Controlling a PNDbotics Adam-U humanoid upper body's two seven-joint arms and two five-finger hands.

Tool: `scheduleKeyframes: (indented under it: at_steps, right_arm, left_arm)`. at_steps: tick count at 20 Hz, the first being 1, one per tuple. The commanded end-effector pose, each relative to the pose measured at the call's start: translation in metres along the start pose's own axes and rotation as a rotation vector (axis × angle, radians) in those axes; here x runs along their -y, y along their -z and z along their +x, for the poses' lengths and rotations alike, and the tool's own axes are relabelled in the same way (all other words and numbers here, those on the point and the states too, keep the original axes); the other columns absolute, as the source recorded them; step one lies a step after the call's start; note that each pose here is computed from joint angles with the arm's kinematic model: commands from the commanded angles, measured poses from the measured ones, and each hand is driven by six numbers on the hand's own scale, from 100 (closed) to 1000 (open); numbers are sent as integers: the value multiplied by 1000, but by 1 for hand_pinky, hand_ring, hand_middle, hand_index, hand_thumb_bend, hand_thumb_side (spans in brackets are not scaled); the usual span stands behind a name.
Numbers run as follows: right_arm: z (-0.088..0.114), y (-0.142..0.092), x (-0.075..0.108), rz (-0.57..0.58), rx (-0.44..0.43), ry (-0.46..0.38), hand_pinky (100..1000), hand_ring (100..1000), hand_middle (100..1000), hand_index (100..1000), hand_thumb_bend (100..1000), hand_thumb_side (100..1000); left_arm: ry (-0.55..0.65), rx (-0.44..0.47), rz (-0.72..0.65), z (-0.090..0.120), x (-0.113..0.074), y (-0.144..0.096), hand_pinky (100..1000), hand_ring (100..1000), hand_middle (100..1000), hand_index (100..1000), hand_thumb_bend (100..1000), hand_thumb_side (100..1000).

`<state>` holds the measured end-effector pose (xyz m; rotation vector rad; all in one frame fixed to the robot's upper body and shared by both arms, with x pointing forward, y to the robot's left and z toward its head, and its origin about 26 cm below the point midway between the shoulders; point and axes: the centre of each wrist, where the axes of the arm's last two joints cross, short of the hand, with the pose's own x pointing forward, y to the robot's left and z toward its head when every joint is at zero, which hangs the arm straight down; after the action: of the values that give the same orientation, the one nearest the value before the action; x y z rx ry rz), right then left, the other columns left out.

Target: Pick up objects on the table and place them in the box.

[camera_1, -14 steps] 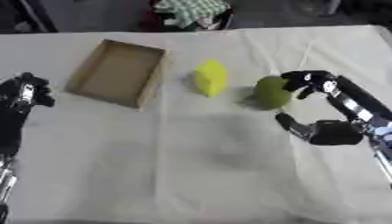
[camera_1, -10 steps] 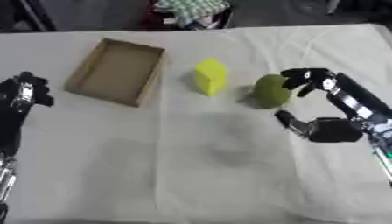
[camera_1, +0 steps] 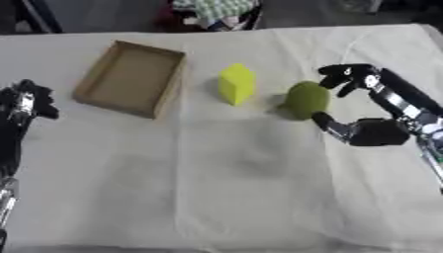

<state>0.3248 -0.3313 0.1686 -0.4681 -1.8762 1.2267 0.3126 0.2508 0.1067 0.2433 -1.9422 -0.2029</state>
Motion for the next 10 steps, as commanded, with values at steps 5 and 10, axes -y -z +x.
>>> scheduleKeyframes:
  at_steps: [5, 10]
  right_arm:
    - [-12, 7, 28, 5, -36, -33, 661, 762, 721, 906, 329, 475]
    - [-26, 14, 34, 1, -72, -41, 661, 759, 722, 907, 331, 473]
  left_arm:
    - [14, 22, -13, 5, -3, 3, 528, 482, 480, 603, 100, 676]
    - [12, 21, -20, 5, -2, 2, 528, 482, 481, 603, 100, 677]
